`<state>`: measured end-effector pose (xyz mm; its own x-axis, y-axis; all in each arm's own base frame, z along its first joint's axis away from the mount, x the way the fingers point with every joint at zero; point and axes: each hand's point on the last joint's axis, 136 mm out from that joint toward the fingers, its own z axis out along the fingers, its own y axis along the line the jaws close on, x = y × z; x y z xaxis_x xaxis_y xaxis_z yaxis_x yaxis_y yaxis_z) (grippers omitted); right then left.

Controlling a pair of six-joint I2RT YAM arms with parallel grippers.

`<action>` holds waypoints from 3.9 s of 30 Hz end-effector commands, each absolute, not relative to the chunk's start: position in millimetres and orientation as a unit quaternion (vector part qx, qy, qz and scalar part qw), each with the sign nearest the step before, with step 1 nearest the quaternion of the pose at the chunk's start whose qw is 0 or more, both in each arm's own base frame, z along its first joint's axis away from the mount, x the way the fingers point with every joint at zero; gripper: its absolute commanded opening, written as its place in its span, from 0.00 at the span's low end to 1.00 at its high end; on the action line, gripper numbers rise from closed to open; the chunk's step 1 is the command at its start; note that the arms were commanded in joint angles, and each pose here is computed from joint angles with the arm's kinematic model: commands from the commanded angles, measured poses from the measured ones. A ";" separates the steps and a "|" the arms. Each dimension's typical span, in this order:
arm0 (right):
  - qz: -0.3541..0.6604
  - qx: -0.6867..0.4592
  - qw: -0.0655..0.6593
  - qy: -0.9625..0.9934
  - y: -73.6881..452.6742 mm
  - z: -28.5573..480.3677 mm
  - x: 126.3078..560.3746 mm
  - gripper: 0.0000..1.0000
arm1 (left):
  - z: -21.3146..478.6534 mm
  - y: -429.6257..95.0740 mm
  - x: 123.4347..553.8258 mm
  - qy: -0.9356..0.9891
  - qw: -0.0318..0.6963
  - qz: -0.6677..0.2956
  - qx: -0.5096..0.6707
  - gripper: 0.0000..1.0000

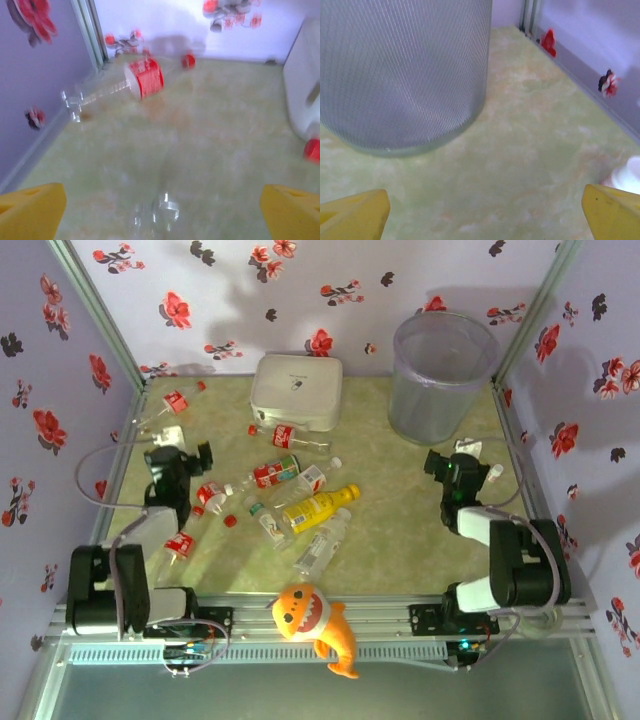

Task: Put the plastic bottles in the bin

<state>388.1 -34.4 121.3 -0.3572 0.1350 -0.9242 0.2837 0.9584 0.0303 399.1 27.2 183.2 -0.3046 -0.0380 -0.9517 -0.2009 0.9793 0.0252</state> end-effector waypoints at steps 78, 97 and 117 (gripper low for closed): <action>0.053 0.039 0.315 0.947 62.6 221.8 247.5 0.99 | 54.4 141.9 587.0 0.974 0.223 0.028 -0.038 0.36; 0.266 -0.003 0.369 0.890 154.8 280.9 284.0 0.96 | 171.1 -56.6 420.5 0.926 0.358 -0.102 -0.062 0.27; 0.470 -0.038 0.290 0.833 304.0 288.9 352.8 0.90 | 205.0 -300.8 301.1 0.810 0.356 -0.435 0.170 0.05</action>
